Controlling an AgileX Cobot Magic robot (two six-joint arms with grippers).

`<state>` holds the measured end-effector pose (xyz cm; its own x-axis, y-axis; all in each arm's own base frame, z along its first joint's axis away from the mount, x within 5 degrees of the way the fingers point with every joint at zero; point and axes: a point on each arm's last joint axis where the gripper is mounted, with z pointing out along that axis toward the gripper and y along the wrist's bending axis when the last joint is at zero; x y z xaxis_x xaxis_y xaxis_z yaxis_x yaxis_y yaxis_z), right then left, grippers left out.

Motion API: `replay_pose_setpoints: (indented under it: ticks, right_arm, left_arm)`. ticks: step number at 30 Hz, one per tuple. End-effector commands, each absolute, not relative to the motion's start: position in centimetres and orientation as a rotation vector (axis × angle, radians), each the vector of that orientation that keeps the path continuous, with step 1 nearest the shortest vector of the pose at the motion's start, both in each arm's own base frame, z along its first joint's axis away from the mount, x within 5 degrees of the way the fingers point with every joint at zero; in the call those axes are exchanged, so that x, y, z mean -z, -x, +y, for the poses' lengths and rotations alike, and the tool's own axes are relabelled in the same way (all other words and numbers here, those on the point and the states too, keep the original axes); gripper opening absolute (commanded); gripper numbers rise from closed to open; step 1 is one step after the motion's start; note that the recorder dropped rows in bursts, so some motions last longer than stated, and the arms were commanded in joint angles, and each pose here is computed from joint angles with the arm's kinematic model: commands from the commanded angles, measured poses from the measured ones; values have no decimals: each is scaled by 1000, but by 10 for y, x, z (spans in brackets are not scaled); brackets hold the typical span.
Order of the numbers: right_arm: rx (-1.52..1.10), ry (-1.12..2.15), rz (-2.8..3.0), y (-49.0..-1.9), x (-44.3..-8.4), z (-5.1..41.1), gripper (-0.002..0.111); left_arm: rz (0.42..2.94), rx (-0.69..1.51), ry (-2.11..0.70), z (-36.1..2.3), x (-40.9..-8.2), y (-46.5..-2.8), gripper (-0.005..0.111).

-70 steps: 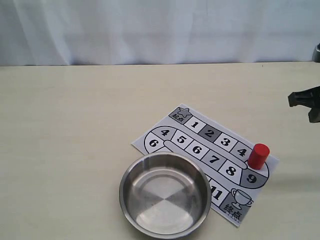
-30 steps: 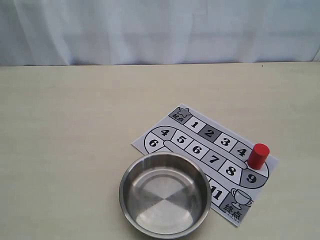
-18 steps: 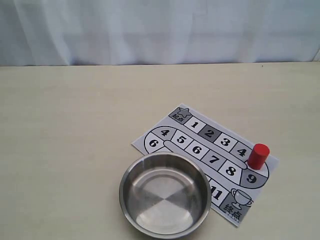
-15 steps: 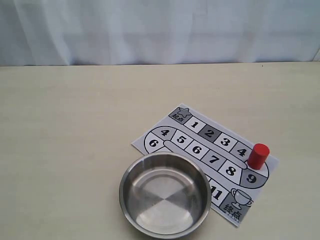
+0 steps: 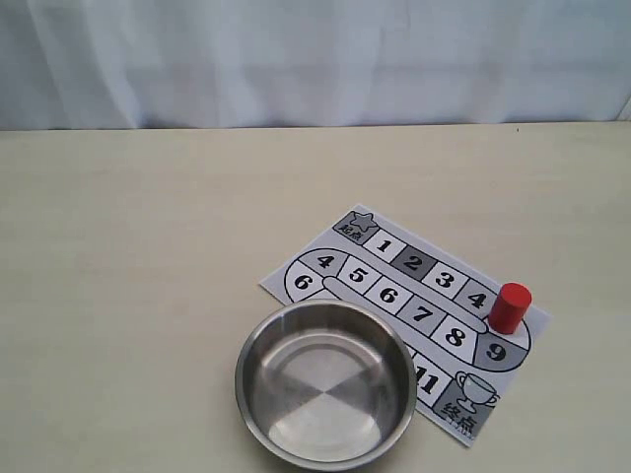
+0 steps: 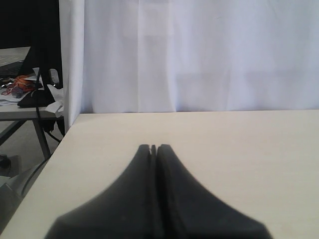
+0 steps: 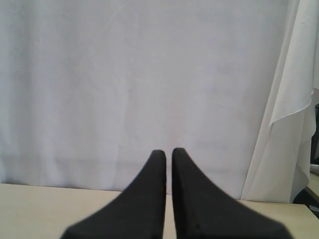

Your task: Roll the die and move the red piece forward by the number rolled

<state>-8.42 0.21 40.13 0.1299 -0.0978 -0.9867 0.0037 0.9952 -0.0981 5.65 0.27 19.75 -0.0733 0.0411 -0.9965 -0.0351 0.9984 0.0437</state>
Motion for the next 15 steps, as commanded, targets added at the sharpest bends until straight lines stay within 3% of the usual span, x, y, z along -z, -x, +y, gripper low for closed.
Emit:
replay_pose_setpoints:
  ticks: [1,15]
  right_arm:
    - [84,84,1460,62,-387,1,4]
    - [85,77,1463,-32,-286,0,4]
  left_arm:
    - [1627,-60,-3,3,-200,-56,0]
    - [1627,-58,-1,3,-200,-56,0]
